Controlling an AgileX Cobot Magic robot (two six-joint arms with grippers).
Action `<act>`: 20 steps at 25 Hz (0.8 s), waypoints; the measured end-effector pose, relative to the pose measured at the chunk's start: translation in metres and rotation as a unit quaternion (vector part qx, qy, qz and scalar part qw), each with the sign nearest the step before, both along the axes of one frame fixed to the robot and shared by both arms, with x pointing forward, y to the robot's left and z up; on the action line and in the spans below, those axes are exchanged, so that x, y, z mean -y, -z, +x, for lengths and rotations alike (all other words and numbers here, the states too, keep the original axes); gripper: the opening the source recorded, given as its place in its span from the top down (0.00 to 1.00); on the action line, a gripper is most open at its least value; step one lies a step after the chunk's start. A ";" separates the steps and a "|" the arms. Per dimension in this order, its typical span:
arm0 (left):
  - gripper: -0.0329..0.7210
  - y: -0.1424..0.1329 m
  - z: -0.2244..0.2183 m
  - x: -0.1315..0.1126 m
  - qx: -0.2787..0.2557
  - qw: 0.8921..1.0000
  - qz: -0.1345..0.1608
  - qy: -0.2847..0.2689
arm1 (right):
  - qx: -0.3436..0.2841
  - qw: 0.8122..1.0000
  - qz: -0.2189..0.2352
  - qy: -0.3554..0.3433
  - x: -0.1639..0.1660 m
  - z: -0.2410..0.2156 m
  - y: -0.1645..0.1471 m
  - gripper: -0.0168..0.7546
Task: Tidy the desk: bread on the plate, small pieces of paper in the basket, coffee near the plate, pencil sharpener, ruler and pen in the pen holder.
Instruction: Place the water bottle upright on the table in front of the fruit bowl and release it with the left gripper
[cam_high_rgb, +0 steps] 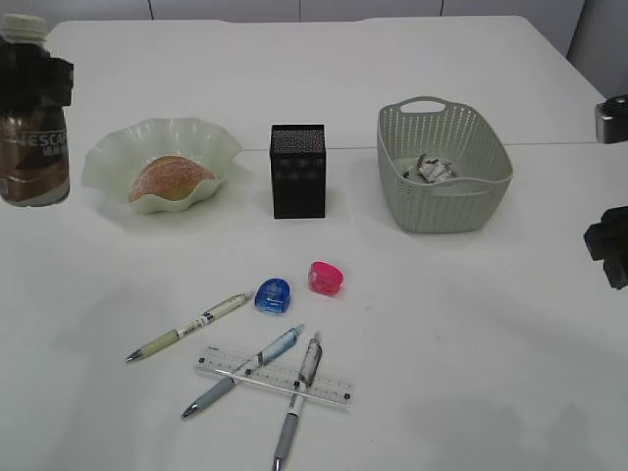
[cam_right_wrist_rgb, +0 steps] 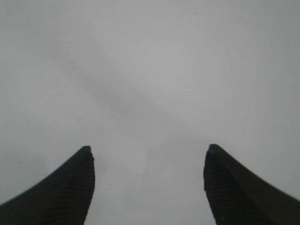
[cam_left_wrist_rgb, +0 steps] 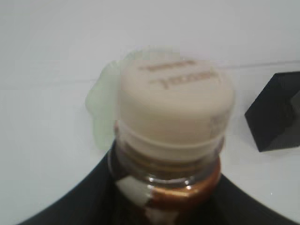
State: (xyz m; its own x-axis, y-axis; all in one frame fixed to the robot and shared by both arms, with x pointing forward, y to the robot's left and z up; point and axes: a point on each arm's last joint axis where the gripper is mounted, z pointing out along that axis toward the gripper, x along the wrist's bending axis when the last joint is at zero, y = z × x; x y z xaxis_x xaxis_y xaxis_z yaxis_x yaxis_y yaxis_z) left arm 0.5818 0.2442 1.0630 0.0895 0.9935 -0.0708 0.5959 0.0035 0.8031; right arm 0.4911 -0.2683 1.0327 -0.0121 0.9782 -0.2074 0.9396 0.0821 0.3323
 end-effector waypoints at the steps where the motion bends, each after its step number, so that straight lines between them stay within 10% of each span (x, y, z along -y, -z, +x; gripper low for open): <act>1: 0.55 0.002 -0.005 0.000 0.033 0.999 -0.006 0.004 | 0.000 1.000 -0.002 -0.001 0.000 0.000 0.000 0.29; 9: 0.55 0.053 -0.038 0.000 0.242 0.968 -0.062 0.031 | 0.009 1.000 -0.026 -0.012 0.004 0.002 -0.002 0.29; 20: 0.55 0.104 -0.021 0.000 0.286 0.955 -0.080 0.009 | 0.025 0.999 -0.039 -0.022 0.005 0.005 -0.003 0.29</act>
State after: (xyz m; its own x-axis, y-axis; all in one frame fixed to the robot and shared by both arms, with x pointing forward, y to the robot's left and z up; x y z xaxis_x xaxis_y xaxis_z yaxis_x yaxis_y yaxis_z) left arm 0.5607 0.2445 0.9589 0.1766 0.9718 -0.1566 0.0601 0.1481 0.9871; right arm 0.4960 -0.2732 1.0358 -0.0434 0.9579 -0.2836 0.9171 0.1508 0.3690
